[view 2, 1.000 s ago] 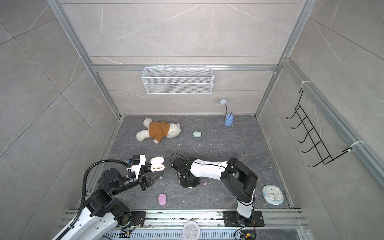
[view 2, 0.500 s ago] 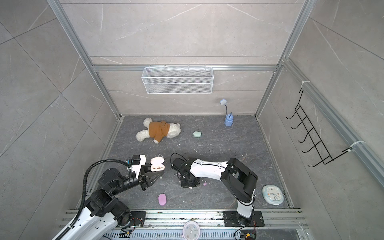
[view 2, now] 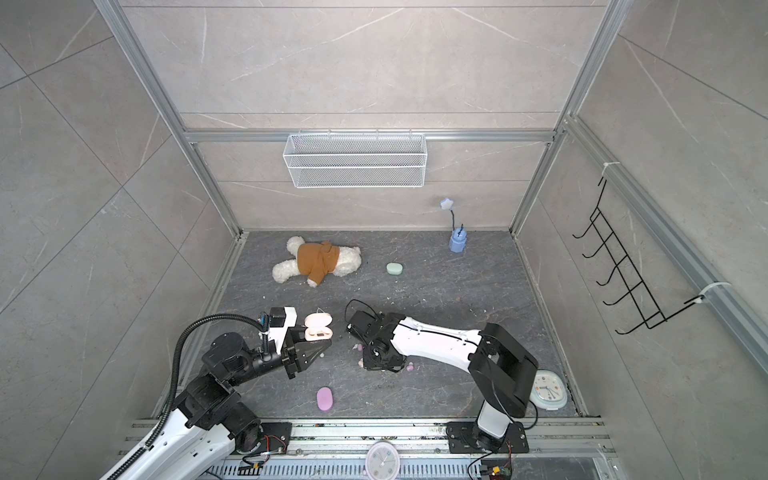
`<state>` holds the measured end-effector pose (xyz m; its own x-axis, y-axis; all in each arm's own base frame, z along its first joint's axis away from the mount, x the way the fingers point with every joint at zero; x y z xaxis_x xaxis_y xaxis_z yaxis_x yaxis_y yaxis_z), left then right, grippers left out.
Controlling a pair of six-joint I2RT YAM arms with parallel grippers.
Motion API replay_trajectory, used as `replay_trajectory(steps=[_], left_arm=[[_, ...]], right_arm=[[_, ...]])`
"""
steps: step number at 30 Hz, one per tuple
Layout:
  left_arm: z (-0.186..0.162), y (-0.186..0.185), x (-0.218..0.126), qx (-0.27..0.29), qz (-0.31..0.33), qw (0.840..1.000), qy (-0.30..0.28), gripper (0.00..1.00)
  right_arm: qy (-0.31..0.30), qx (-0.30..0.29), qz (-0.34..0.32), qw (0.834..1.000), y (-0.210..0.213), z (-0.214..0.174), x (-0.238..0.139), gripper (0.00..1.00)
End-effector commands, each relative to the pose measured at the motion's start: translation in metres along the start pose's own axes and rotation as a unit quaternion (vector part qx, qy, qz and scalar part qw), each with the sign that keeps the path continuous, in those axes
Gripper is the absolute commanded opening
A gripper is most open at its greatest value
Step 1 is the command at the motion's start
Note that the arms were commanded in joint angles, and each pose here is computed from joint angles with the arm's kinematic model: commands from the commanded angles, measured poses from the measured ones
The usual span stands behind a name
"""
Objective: Insert the wireless bluetooth earbuds into the charging case
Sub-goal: 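Lift the peach earbud and carry it to the open pink case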
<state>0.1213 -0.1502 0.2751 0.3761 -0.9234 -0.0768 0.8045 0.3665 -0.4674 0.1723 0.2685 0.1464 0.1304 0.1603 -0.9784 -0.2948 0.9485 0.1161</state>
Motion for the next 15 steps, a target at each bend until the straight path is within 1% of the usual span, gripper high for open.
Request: replay_trajectory(steps=[1,4,8,12,15], left_arm=[[0.013,-0.004,0.006,0.008,-0.028,0.999,-0.028,0.2],[0.018,-0.002,0.018,0.015,-0.041,0.999,-0.024,0.2],[0.031,0.0,0.037,0.026,-0.069,0.997,-0.018,0.2],[0.047,0.001,0.059,0.042,-0.103,0.994,-0.015,0.2],[0.058,0.002,0.075,0.051,-0.128,0.99,-0.01,0.2]], right_arm=[[-0.034,0.009,-0.002,0.999,-0.013,-0.003,-0.031,0.12],[-0.069,0.017,0.024,0.997,-0.023,-0.002,-0.058,0.11],[-0.124,0.017,0.068,0.99,-0.036,-0.001,-0.1,0.11],[-0.177,0.015,0.12,0.977,-0.049,0.0,-0.146,0.12],[-0.207,-0.005,0.155,0.966,-0.053,0.0,-0.176,0.11]])
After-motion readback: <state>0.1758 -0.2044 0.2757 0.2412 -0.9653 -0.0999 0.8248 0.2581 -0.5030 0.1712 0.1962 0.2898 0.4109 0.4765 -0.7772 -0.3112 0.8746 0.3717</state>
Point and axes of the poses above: each gripper's point midway between its finger pads, its own x axis out along the fingers, its own y axis along the line the jaws close on, z = x × y, the point moved 8 cm from there along -x, back along the fingers, and after that the axes turned 11 degrees about -x, right-handed, at the moved point
